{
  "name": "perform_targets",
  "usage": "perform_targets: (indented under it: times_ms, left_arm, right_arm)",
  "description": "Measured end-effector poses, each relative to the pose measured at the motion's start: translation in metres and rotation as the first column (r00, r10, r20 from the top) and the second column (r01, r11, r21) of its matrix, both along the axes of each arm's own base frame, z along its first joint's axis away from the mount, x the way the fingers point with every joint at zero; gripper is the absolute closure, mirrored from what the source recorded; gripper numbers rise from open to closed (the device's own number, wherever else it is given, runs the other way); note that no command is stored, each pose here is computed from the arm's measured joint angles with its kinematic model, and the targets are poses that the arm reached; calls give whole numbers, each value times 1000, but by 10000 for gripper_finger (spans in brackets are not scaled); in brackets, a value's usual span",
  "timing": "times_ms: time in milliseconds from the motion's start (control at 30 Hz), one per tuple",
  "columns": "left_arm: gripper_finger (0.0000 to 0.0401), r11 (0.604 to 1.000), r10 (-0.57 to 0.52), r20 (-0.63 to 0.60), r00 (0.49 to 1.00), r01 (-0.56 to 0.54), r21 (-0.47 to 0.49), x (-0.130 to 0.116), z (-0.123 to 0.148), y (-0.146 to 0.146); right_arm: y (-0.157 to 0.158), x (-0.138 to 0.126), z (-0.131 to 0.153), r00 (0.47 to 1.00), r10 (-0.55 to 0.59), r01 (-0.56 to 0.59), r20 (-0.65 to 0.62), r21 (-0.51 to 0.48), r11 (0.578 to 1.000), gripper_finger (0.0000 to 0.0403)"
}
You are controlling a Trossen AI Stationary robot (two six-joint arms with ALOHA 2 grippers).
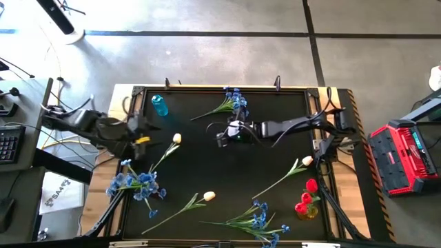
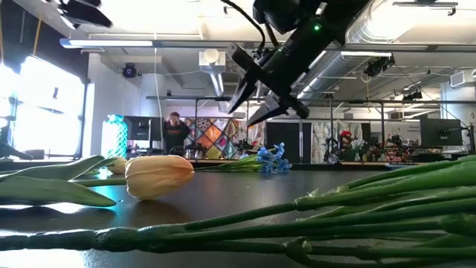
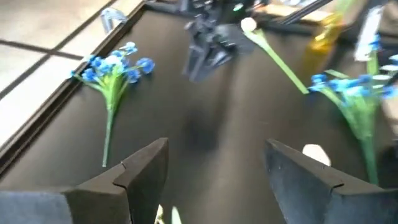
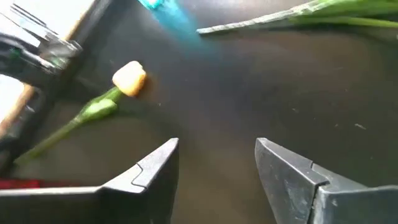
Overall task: Sort flowers into vase by color
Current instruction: Put the top blue flowers into the red vase
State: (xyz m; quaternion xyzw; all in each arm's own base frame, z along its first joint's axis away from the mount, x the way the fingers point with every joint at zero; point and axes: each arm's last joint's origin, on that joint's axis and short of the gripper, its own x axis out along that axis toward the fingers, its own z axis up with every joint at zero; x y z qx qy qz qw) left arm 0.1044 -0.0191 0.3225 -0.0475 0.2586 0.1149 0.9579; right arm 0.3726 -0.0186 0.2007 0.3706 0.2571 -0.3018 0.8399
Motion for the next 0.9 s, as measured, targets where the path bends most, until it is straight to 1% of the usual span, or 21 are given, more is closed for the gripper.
perform_targets:
  times_ms: [67, 133, 233, 367, 533, 633, 800, 900]
  left_arm:
    - [156, 999, 31, -29, 999, -30, 17, 13, -3, 1]
    - [156, 999, 44, -64, 997, -43, 10, 26, -7, 4]
    - [156, 998, 64, -102, 993, -63, 5, 44, -12, 13]
    - [156, 995, 101, -151, 983, -102, 0, 64, -17, 32]
    - [156, 993, 109, -165, 980, -116, -33, 89, -24, 60]
    - [156, 993, 102, -191, 976, -112, -46, 104, -35, 77]
    - [156, 995, 97, -235, 967, -102, -9, 132, -59, 100]
    - [156, 994, 108, -235, 966, -109, 8, 148, -73, 112]
  right_arm:
    - [4, -2, 1, 1000, 16, -16, -19, -4, 1000, 203]
    - [9, -5, 2, 998, 37, -38, -50, -12, 999, 203]
    - [16, -7, 3, 996, 69, -70, -64, -23, 997, 203]
    - [24, -7, 4, 992, 110, -113, -68, -40, 993, 203]
    - [32, -8, 2, 980, 175, -178, -96, -18, 984, 203]
    - [36, -11, 0, 971, 203, -205, -126, -5, 979, 203]
    - [46, -17, -5, 951, 236, -236, -201, 27, 972, 203]
    - [52, -20, -7, 940, 253, -253, -227, 31, 967, 203]
